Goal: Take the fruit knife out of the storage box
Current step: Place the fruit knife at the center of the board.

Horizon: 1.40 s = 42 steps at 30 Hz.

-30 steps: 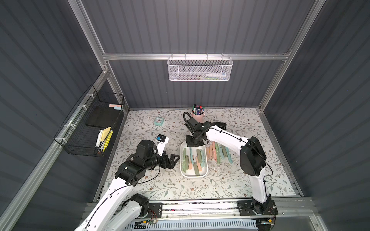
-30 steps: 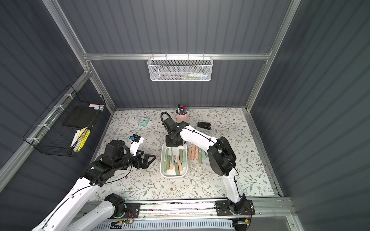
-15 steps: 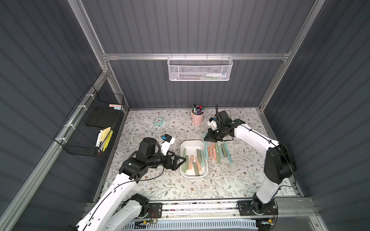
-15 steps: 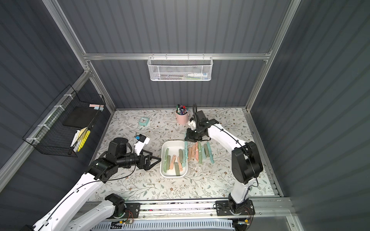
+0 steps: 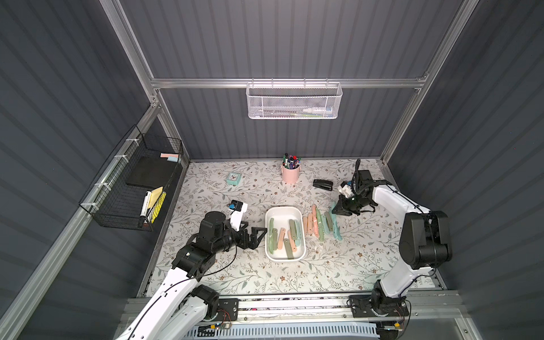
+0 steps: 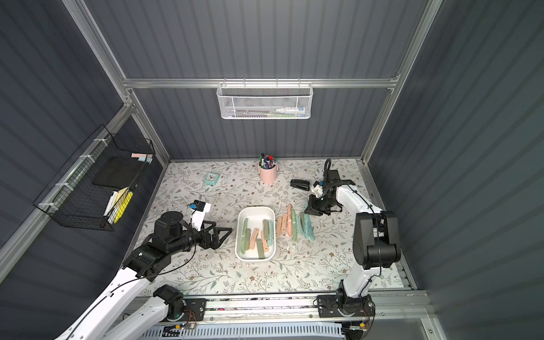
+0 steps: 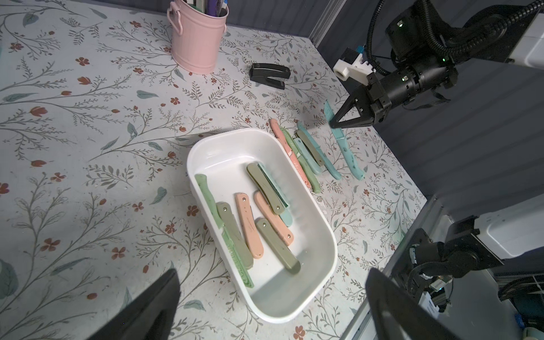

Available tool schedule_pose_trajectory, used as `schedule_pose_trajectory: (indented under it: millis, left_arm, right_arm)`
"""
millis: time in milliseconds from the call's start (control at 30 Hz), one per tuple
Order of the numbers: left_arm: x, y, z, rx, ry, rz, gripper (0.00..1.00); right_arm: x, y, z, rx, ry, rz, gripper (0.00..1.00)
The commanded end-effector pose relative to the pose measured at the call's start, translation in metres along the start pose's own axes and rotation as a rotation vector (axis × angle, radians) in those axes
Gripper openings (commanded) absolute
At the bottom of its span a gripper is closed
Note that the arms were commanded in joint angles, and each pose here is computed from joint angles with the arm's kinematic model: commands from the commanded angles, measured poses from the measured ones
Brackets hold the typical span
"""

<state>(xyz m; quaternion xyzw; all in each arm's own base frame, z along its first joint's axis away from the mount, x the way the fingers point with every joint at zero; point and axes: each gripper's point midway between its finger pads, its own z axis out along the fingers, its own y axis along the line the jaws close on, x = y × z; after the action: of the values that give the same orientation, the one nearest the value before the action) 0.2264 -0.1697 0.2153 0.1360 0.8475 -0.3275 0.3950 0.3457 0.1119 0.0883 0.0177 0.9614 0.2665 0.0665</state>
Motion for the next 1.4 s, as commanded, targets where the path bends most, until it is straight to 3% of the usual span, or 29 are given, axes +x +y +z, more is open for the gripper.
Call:
schedule_pose_trajectory:
  millis: [0,400,633,1067,1367]
  left_arm:
    - [-0.020,-0.016,0.004,0.074,-0.017,0.042,0.99]
    - [-0.016,-0.010,0.017,0.058,0.043,0.037,0.99]
    - [-0.018,0.001,0.007,-0.019,0.013,0.051,0.99]
    - [-0.017,-0.002,0.008,-0.003,0.032,0.049,1.00]
    - [-0.016,-0.002,0.007,-0.003,0.030,0.050,0.99]
  right_arm:
    - [0.004,-0.017,0.004,0.036,0.056,-0.049,0.07]
    - [-0.015,-0.069,0.017,0.264,0.108,-0.030,0.07]
    - [-0.020,-0.071,0.030,0.245,0.114,-0.015,0.07]
    - [-0.019,-0.060,0.052,0.199,0.127,0.000,0.10]
    - [-0.015,-0.066,0.047,0.254,0.127,0.007,0.23]
